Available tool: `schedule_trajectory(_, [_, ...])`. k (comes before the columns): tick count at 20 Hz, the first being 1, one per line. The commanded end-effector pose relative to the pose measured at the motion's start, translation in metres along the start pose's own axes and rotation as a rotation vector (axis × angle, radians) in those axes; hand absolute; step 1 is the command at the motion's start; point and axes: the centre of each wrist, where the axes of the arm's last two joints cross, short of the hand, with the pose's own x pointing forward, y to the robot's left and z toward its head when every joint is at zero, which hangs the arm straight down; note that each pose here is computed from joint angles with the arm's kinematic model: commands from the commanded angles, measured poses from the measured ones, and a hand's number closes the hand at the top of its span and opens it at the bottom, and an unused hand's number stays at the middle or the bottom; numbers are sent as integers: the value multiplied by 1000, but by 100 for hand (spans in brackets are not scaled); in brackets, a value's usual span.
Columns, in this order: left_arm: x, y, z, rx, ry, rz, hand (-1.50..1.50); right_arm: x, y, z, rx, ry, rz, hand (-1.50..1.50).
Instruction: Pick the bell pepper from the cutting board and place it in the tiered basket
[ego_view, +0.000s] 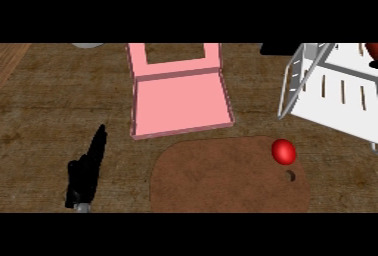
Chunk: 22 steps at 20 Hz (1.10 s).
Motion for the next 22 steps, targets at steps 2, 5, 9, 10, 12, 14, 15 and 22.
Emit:
schedule_trajectory(2, [-3,10,-7,22,46,2,0,-10,20,-9,21,-5,-227,-150])
schedule_trajectory(5, [-12,-14,11,10,67,2,0,-11,-4,-7,-29,-36,-359,-150])
schedule_trajectory(9, [-17,12,-1,33,61,-4,0,-12,-20,-1,-182,-84,-423,-150])
schedule_trajectory(10, [-21,-4,11,4,61,18,0,-8,-57,7,-263,-99,-431,-150])
schedule_trajectory(12, [-13,3,7,36,59,-5,0,-11,-65,11,-364,-49,-434,-150])
schedule_trajectory(14, [-15,-2,13,31,70,9,0,-31,-101,30,-471,-7,-437,-150])
schedule_trajectory(15, [-8,3,8,31,56,14,0,-45,-120,43,-491,26,-425,-150])
schedule_trajectory(22, [-4,3,4,32,64,6,0,-85,-208,115,-574,83,-498,-150])
